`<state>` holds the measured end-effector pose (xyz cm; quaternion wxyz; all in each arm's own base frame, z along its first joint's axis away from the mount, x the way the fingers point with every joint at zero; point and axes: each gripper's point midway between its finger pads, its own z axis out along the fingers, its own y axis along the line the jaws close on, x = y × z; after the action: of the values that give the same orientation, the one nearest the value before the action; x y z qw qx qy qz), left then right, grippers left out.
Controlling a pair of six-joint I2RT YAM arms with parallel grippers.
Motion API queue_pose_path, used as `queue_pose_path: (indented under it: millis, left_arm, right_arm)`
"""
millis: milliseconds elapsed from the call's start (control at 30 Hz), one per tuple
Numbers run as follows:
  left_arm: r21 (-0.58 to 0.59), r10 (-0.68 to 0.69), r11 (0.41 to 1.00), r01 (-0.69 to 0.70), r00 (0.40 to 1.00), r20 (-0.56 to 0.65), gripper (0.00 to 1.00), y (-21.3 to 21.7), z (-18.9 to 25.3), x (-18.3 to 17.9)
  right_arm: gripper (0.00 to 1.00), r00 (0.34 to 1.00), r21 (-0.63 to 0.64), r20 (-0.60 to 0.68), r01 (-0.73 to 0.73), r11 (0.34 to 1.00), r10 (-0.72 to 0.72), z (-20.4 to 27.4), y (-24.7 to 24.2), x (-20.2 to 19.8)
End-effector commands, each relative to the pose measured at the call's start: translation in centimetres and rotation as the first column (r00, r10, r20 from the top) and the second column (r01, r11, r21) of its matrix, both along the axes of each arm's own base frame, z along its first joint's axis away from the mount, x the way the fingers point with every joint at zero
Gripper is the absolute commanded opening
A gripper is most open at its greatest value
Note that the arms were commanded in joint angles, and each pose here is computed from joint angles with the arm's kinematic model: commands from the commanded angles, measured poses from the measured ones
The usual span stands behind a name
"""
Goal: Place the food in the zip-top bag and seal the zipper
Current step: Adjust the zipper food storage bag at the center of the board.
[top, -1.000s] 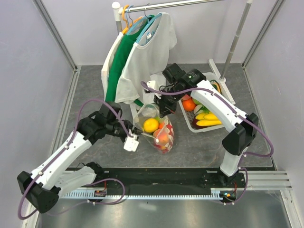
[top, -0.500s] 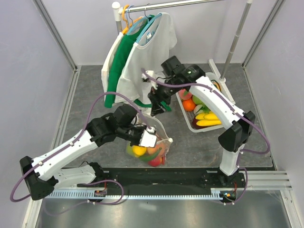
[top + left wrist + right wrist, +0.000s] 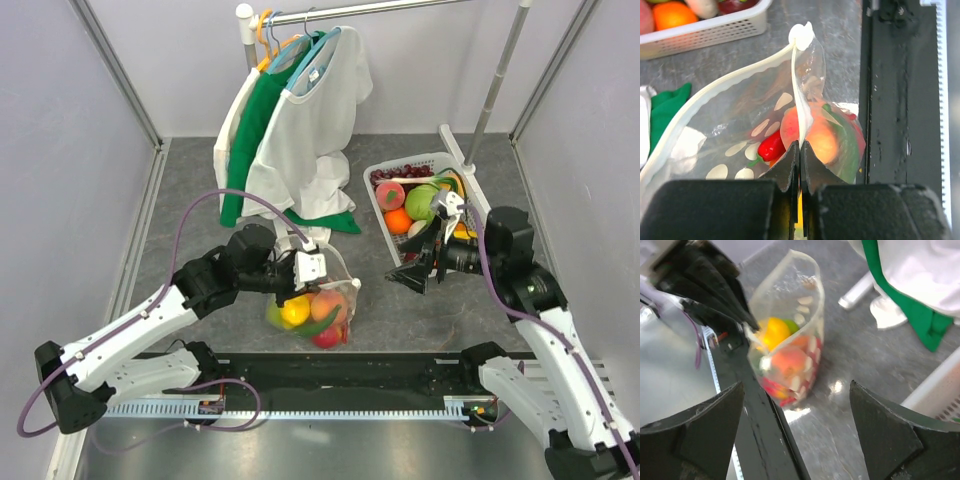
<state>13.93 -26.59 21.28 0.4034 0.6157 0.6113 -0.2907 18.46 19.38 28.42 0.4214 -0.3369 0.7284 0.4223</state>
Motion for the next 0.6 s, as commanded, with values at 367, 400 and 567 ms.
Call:
queue_pose_path:
  millis: [367, 400, 567]
  left_arm:
    - [-0.096, 0.3, 0.946, -0.309, 0.949, -0.092, 0.02, 0.5, 2.0, 4.9]
    - [-0.102, 0.312, 0.941, -0.322, 0.945, -0.103, 0.02, 0.5, 2.1, 4.9]
    - [-0.135, 0.296, 0.941, -0.312, 0.947, -0.126, 0.02, 0.2, 2.6, 4.7]
  right_arm:
    - [0.74, 0.997, 0.159, 0.029, -0.082, 0.984, 0.078, -2.4, 6.3, -0.5]
    - [0.73, 0.996, 0.155, 0.025, -0.089, 0.984, 0.086, -2.6, 6.5, -0.7]
    - [0.71, 0.998, 0.147, 0.031, -0.057, 0.988, 0.053, -4.5, 7.2, -0.6]
